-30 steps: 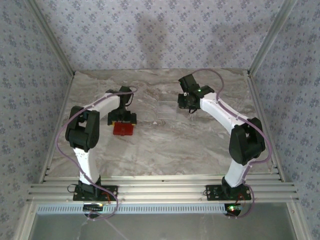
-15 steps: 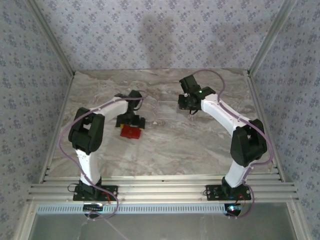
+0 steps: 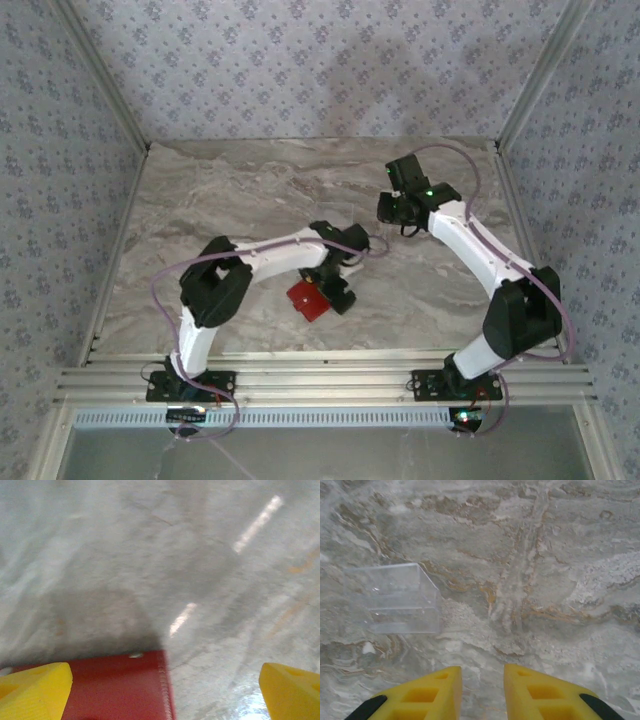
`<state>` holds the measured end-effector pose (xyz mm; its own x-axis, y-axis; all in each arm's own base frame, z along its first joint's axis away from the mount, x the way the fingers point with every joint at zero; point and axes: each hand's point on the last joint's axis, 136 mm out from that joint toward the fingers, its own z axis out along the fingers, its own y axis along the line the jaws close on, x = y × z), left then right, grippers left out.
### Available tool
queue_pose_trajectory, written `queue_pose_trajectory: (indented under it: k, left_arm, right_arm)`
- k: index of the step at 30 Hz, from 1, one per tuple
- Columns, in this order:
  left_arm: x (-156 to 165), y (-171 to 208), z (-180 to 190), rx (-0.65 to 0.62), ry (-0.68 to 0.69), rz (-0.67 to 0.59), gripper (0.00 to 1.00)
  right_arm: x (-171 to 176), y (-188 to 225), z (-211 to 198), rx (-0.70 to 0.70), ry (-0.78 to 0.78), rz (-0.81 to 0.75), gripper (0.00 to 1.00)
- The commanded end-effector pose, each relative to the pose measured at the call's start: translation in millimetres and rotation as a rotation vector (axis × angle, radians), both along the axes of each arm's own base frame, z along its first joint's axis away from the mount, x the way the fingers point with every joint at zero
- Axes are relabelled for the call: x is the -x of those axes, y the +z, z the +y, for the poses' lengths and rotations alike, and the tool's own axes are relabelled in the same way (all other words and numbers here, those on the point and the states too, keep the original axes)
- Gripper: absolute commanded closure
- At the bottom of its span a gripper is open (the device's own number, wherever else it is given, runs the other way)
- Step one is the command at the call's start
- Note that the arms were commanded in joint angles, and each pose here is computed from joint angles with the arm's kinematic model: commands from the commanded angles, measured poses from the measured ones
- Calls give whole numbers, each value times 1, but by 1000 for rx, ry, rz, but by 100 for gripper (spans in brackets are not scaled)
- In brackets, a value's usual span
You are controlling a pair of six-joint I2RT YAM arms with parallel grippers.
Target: Take the credit cards out of the card holder
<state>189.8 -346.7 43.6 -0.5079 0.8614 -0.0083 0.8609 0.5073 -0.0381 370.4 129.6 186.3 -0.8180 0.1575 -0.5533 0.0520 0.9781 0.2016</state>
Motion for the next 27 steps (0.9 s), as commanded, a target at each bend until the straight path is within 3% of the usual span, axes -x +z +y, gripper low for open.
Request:
queue_pose_trajectory:
  k: [1, 7, 11, 15, 18, 21, 27]
  left_arm:
    - [8, 1, -7, -41, -174, 8, 5]
    - [-13, 49, -20, 108, -102, -134, 6]
    - [-29, 79, -4, 232, 108, -176, 7]
    - [-44, 93, 37, 315, 407, -187, 12]
    - [-47, 89, 79, 317, 680, -151, 20]
    - [-37, 71, 112, 357, 951, -28, 29]
    - [-9, 47, 114, 490, 1138, 138, 36]
  right_arm:
    - [19, 8, -15, -36, 2, 6, 71]
    - [41, -3, -5, -116, 83, 67, 70]
    - [52, -12, 15, -177, 152, 111, 70]
    - [59, -21, 41, -221, 227, 149, 70]
    - [63, -31, 65, -270, 306, 197, 70]
    - [69, -44, 89, -289, 397, 252, 70]
    - [87, -74, 137, -333, 543, 358, 70]
